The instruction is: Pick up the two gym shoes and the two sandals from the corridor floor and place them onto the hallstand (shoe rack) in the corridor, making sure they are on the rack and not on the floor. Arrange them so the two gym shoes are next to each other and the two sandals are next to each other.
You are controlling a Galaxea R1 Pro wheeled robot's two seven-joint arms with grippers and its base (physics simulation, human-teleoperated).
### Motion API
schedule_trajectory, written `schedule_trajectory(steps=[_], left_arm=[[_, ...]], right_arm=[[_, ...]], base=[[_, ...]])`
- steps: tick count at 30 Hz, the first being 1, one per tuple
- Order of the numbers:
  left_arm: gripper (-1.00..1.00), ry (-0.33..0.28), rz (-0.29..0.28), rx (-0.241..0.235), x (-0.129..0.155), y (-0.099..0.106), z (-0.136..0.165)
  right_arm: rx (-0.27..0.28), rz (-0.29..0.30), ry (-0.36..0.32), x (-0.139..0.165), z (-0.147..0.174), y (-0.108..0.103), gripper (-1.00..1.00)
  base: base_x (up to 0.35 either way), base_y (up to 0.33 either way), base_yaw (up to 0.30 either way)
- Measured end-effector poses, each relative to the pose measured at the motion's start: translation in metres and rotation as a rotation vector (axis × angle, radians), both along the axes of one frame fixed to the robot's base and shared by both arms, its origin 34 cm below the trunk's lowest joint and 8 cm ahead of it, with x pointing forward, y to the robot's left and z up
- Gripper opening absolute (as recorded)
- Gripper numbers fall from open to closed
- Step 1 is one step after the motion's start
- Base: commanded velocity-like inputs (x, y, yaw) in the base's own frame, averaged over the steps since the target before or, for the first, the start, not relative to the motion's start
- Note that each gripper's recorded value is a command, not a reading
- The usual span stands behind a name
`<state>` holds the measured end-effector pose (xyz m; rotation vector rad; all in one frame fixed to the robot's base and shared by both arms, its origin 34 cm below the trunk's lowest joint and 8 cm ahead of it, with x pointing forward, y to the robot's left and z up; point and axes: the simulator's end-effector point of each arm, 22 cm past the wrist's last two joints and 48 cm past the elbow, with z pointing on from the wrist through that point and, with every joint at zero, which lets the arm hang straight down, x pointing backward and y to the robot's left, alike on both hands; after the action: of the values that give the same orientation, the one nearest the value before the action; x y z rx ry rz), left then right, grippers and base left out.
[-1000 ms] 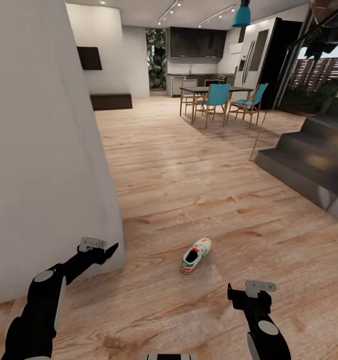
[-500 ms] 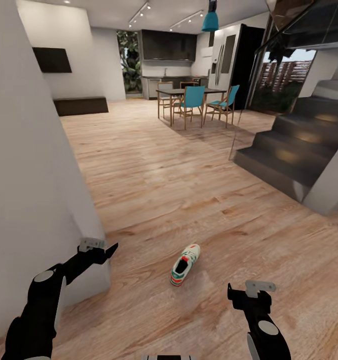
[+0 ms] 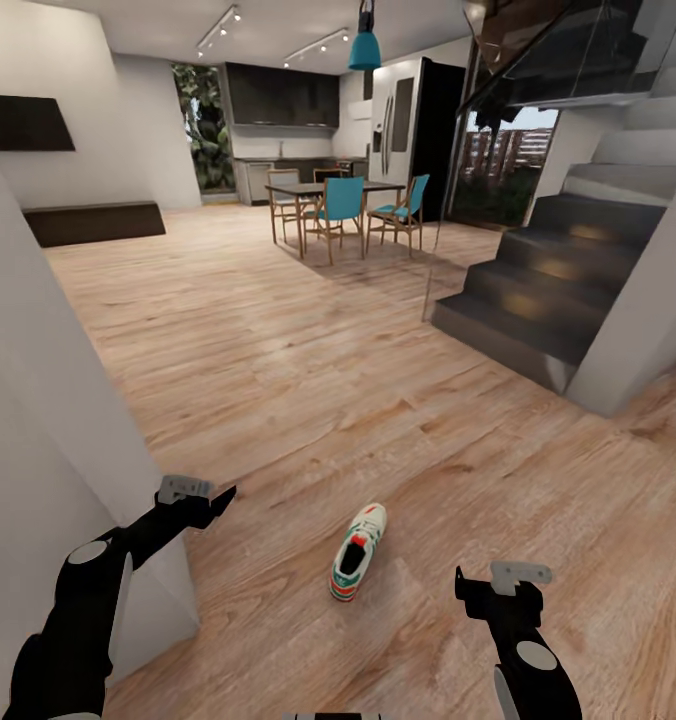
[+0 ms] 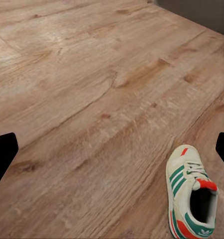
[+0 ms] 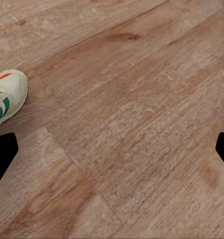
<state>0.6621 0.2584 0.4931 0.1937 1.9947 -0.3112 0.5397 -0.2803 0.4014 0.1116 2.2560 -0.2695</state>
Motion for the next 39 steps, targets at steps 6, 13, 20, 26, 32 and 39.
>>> schedule_trajectory(steps=[6,13,20,26,32,39], left_arm=[[1.0,-0.004,0.0,0.0,0.0,0.0,0.002],[1.0,-0.007,-0.001,0.002,0.0,0.0,0.004],[1.0,-0.007,-0.011,0.0,0.0,-0.005,0.004],[1.0,0.0,-0.065,0.008,-0.002,-0.028,0.001],[1.0,0.001,-0.073,0.007,-0.003,-0.031,0.0],[1.0,0.001,-0.074,0.007,-0.003,-0.031,0.0]], right_arm=[[0.0,0.0,-0.004,0.0,0.002,0.0,1.0],[0.0,0.0,-0.007,0.001,0.003,0.0,1.0],[0.0,0.0,-0.007,0.001,0.003,0.0,1.0],[0.0,0.0,-0.007,0.001,0.003,0.0,1.0],[0.0,0.0,-0.007,0.001,0.003,0.0,1.0],[0.0,0.0,-0.007,0.001,0.004,0.0,1.0]], base=[[0.071,0.039,-0.271],[0.004,0.002,-0.16],[0.0,0.0,-0.015],[0.0,0.0,-0.001],[0.001,0.001,-0.003],[0.103,0.106,-0.199]])
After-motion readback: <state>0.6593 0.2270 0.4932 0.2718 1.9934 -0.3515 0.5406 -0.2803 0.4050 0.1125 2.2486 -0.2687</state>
